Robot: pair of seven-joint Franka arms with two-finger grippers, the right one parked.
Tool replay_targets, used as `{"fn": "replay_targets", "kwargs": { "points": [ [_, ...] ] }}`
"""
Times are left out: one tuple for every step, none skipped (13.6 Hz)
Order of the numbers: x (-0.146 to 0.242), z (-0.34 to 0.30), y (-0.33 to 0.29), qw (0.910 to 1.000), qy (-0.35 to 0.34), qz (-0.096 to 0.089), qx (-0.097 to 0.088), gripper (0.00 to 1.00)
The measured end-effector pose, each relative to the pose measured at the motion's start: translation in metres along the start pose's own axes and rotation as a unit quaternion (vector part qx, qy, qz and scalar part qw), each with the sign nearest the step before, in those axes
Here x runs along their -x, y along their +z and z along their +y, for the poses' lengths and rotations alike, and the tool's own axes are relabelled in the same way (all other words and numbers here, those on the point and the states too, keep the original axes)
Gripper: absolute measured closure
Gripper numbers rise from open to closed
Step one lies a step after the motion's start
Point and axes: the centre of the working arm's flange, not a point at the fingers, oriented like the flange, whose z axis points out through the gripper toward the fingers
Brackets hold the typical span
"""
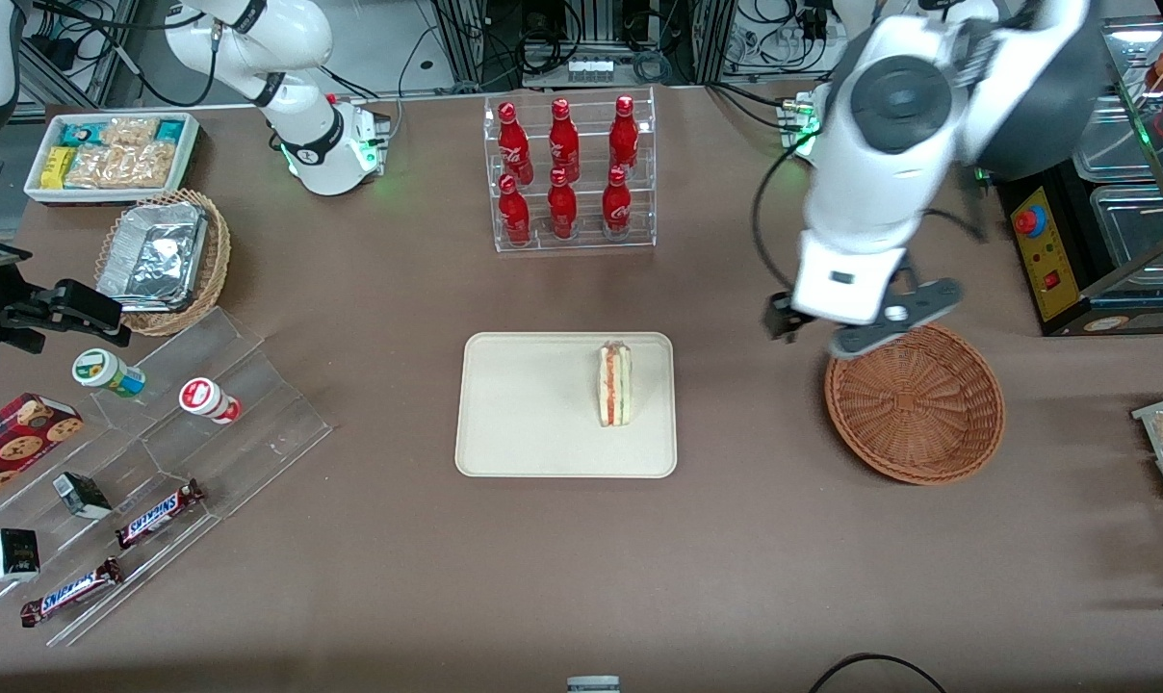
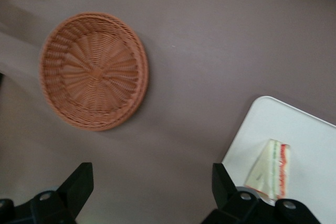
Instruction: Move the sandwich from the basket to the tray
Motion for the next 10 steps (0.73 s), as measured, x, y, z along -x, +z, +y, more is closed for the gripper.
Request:
{"fn": "replay_targets", "kwargs": {
  "points": [
    [-0.011,-0.021,-0.004,1.0000,0.005,-0.006,-0.003,0.00],
    [-0.025,-0.045,-0.009,0.9998,0.012,-0.013,0.000,0.00],
    [-0.042,-0.075,-0.014,0.9995,0.017,-0.023,0.009,0.00],
    [-0.057,-0.105,-0.017,0.9990,0.023,-0.033,0.020,0.00],
    [-0.068,-0.132,-0.019,0.9984,0.030,-0.041,0.027,0.00],
    [-0.076,-0.153,-0.019,0.9977,0.038,-0.047,0.031,0.00],
    [-0.081,-0.169,-0.019,0.9971,0.046,-0.051,0.034,0.00],
    [-0.083,-0.181,-0.017,0.9965,0.053,-0.054,0.035,0.00],
    [-0.084,-0.189,-0.014,0.9959,0.059,-0.058,0.037,0.00],
    [-0.083,-0.195,-0.013,0.9953,0.066,-0.060,0.038,0.00]
  ]
}}
